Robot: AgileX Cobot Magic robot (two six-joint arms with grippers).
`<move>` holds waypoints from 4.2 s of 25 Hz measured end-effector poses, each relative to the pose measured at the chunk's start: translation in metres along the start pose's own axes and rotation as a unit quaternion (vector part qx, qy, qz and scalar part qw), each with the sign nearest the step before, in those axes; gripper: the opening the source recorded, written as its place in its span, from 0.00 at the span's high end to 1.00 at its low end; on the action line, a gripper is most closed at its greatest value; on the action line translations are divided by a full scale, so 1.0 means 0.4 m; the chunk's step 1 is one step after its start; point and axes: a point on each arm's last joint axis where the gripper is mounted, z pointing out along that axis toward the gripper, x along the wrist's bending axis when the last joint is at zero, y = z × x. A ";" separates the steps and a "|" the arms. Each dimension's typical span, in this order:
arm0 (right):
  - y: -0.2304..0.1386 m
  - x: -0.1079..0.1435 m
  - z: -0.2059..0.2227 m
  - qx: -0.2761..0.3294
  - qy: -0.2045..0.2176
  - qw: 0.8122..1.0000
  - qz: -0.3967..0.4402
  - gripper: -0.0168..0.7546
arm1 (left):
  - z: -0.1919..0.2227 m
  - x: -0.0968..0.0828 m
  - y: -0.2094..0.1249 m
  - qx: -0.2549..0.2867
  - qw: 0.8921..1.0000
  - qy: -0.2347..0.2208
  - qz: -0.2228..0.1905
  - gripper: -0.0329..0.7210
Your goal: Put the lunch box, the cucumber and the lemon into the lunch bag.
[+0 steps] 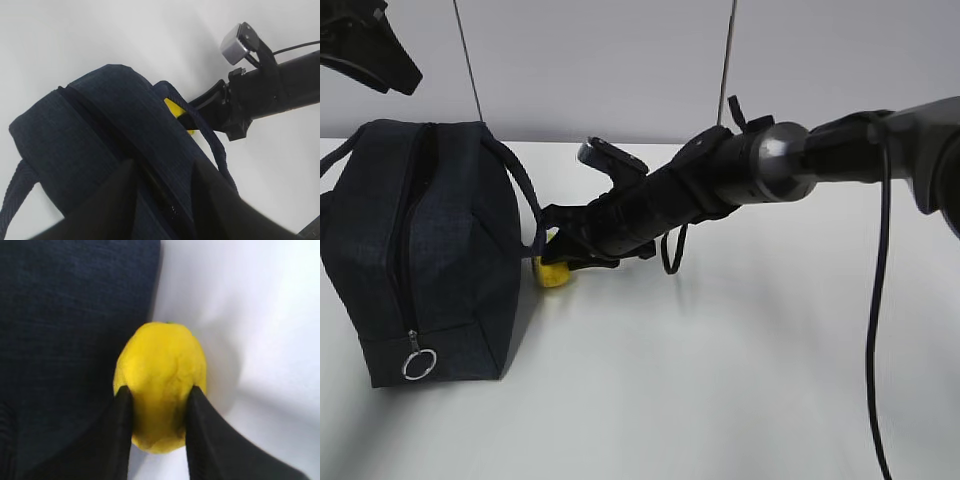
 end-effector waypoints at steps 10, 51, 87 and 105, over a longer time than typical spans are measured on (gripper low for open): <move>0.040 -0.010 -0.134 0.039 -0.055 0.996 -0.050 0.73 | 0.000 0.007 -0.003 0.007 1.000 0.015 0.007 0.64; 0.021 0.399 -0.312 -0.046 0.141 0.967 -0.206 0.76 | -0.173 -0.010 -0.115 -0.110 0.989 0.092 -0.030 0.63; -0.003 0.304 -0.107 -0.067 0.047 0.980 -0.181 0.76 | -0.202 -0.030 -0.141 -0.082 0.992 0.096 -0.015 0.63; -0.038 0.271 -0.060 -0.009 0.052 0.980 -0.194 0.75 | -0.201 -0.030 -0.142 -0.081 0.992 0.096 -0.015 0.63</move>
